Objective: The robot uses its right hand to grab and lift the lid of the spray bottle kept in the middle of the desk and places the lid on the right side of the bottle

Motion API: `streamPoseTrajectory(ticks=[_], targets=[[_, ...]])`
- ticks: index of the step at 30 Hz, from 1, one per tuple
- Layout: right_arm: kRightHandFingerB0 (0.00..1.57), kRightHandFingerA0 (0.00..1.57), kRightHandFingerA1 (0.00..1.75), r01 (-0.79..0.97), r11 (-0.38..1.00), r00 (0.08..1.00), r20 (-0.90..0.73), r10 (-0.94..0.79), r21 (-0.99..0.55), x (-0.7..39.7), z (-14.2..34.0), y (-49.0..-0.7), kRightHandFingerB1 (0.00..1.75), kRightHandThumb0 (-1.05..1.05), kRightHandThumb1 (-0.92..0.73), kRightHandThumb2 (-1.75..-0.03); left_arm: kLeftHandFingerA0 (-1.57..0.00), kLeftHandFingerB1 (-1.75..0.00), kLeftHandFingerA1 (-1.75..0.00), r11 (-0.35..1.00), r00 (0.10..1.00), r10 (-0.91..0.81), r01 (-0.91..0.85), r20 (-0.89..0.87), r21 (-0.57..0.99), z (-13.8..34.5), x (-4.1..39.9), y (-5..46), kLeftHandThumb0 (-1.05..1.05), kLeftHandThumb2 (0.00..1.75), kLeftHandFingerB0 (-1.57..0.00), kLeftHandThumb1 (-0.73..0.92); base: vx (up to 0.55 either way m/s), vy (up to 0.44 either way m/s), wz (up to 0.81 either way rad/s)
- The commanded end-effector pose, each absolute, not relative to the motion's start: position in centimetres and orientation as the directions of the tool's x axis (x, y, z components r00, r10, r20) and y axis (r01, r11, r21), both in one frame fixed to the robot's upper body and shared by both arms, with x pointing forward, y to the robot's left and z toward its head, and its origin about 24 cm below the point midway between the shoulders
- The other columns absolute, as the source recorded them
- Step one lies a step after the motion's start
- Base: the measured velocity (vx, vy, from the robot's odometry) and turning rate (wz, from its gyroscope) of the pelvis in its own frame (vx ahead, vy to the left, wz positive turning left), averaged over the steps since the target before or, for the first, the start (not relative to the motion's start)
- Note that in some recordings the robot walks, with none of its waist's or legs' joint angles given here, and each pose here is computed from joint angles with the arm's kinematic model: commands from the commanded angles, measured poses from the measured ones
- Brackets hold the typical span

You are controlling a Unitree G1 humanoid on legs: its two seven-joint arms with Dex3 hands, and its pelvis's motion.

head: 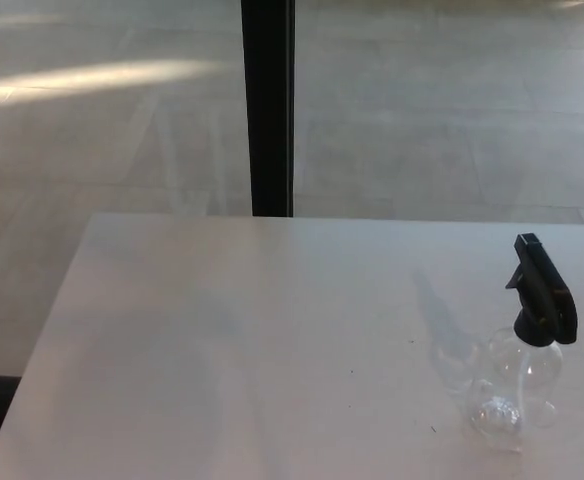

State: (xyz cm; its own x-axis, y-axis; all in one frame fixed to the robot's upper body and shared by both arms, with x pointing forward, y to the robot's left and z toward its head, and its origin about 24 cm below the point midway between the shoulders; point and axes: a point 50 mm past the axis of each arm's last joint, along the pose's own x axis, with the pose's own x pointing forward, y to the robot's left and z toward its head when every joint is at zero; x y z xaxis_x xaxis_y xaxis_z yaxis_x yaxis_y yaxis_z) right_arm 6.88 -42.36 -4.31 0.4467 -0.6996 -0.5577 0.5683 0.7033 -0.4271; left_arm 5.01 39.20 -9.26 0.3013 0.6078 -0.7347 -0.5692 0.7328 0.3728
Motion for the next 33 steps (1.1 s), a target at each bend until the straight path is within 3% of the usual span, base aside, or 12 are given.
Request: streamPoseTrajectory(ticks=[1, 2, 5, 7, 12, 13, 14, 18, 19, 22, 26, 33], targets=[[0.0, 0.37, 1.34, 0.682, 0.65, 0.491, -0.449, -0.747, -0.335, 9.7, -0.2, -44.9, 0.88, -0.79, -0.55, -0.58, -0.61, -0.6, -0.7, 0.68, 0.296, 0.64, -0.648, -0.709, 0.343, -8.7, 5.0, 39.9, -0.52, 0.82, -0.5, 0.44, 0.0, 0.0, 0.0], [0.0, 0.0, 1.06, 0.7, 0.671, 0.563, -0.388, -0.73, -0.246, 11.6, 2.1, -45.6, 0.63, -0.87, -0.59, -0.55, -0.62, -0.49, -0.61, 0.685, 0.301, 0.639, -0.641, -0.708, 0.346, -8.8, 5.0, 39.9, -0.49, 0.57, -0.54, 0.57, 0.0, 0.0, 0.0], [0.0, 0.0, 0.67, 0.711, 0.669, 0.596, -0.32, -0.736, -0.214, 13.8, 4.6, -45.9, 0.56, -0.87, -0.48, -0.91, -0.61, -0.48, -0.6, 0.685, 0.304, 0.642, -0.639, -0.704, 0.349, -8.6, 5.1, 40.1, -0.49, 0.57, -0.55, 0.57, 0.0, 0.0, 0.0], [0.04, 0.31, 1.0, 0.711, 0.675, 0.63, -0.245, -0.737, -0.199, 15.6, 7.0, -45.7, 0.64, -1.04, -0.54, -0.91, -0.64, -0.49, -0.61, 0.687, 0.304, 0.641, -0.637, -0.705, 0.351, -8.6, 5.1, 40.1, -0.5, 0.57, -0.54, 0.57, 0.0, 0.0, 0.0], [0.13, 0.34, 1.02, 0.598, 0.778, 0.794, 0.011, -0.607, -0.193, 21.2, 15.9, -43.0, 0.78, -1.01, -0.48, -0.89, -0.66, -0.49, -0.64, 0.687, 0.301, 0.642, -0.635, -0.706, 0.354, -8.6, 5.0, 40.1, -0.51, 0.57, -0.55, 0.57, 0.0, 0.0, 0.0], [0.15, 0.16, 1.27, 0.564, 0.802, 0.822, 0.035, -0.569, -0.197, 22.0, 17.1, -42.3, 0.92, -1.03, -0.63, -0.58, -0.61, -0.6, -0.69, 0.687, 0.301, 0.642, -0.635, -0.705, 0.354, -8.6, 5.0, 40.1, -0.53, 0.82, -0.51, 0.44, 0.0, 0.0, 0.0], [0.0, 0.22, 0.89, 0.554, 0.796, 0.827, 0.051, -0.56, -0.245, 22.2, 17.5, -41.9, 0.66, -0.97, -0.52, -1.01, -0.6, -0.59, -0.68, 0.687, 0.299, 0.643, -0.632, -0.705, 0.359, -8.6, 5.0, 40.1, -0.52, 0.82, -0.5, 0.45, 0.0, 0.0, 0.0], [0.1, 0.0, 1.08, 0.463, 0.786, 0.884, 0.144, -0.445, -0.41, 24.1, 21.1, -37.8, 0.74, -0.95, -0.73, -0.58, -0.63, -0.49, -0.61, 0.68, 0.294, 0.64, -0.647, -0.71, 0.346, -8.7, 4.9, 40.1, -0.48, 0.57, -0.53, 0.58, 0.0, 0.0, 0.0], [0.06, 0.27, 0.65, 0.412, 0.801, 0.91, 0.152, -0.386, -0.435, 24.8, 22.3, -36.2, 0.41, -0.85, -0.61, -0.95, -0.59, -0.6, -0.68, 0.682, 0.294, 0.641, -0.642, -0.709, 0.351, -8.7, 4.9, 40.0, -0.52, 0.83, -0.5, 0.45, 0.0, 0.0, 0.0], [0.0, 0.06, 0.51, 0.267, 0.834, 0.963, 0.157, -0.217, -0.482, 25.7, 23.4, -33.5, 0.49, -0.34, -0.55, -1.08, -0.6, -0.59, -0.68, 0.677, 0.287, 0.644, -0.645, -0.709, 0.355, -8.7, 5.0, 40.1, -0.51, 0.83, -0.5, 0.46, 0.0, 0.0, 0.0], [0.08, 0.3, 0.57, 0.117, 0.845, 0.992, 0.109, -0.07, -0.523, 27.0, 23.4, -30.5, 0.4, -0.7, -0.58, -0.89, -0.64, -0.48, -0.61, 0.69, 0.304, 0.638, -0.635, -0.708, 0.348, -8.6, 5.0, 40.1, -0.49, 0.57, -0.53, 0.59, 0.0, 0.0, 0.0], [0.14, 0.48, 0.5, -0.092, 0.815, 0.994, -0.011, 0.104, -0.572, 28.3, 21.8, -27.5, 0.28, -0.65, -0.71, -0.61, -0.6, -0.59, -0.69, 0.698, 0.31, 0.636, -0.621, -0.706, 0.356, -8.7, 5.0, 40.0, -0.53, 0.84, -0.47, 0.46, 0.0, 0.0, 0.0]])
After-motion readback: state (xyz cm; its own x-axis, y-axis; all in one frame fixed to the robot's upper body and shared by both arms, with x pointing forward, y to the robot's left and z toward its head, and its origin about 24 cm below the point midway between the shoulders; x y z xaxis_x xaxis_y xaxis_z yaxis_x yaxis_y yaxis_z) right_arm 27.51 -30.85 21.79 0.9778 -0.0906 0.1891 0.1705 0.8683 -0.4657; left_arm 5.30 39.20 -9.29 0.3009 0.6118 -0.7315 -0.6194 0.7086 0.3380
